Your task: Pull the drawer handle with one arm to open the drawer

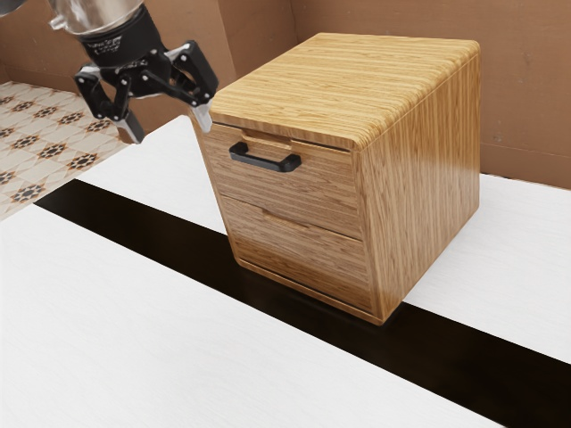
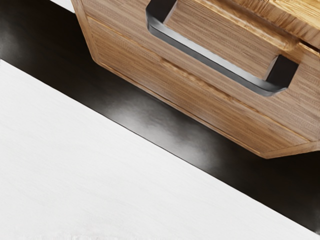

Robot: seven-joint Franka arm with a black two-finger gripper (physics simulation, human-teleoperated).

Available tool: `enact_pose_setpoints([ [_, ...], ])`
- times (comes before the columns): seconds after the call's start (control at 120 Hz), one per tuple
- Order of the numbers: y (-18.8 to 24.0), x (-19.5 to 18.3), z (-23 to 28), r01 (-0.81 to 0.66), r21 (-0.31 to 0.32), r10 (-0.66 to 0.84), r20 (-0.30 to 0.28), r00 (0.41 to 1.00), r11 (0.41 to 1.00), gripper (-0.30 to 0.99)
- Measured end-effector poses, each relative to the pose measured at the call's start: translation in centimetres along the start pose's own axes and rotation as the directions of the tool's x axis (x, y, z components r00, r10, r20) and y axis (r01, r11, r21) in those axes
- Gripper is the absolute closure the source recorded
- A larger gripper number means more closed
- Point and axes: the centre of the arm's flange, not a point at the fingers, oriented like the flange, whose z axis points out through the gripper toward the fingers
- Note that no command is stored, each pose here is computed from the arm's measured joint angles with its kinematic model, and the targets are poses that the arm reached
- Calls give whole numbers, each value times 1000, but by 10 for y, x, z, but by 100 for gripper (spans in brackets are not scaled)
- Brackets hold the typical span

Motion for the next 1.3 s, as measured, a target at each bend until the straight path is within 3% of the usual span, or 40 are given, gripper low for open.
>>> enact_pose_setpoints([
  [0.275, 45, -9, 24, 296, 11, -297, 20, 955, 955, 0],
  [0.608, 86, -24, 70, 478, -27, -478, 13, 878, 878, 0],
  [0.717, 74, -15, 72, 552, -64, -553, -2, 833, 832, 0],
  [0.925, 8, 32, 93, 727, -100, -732, -34, 680, 680, 0],
  [1.3, 29, 32, 119, 765, -183, -781, -20, 625, 617, 0],
])
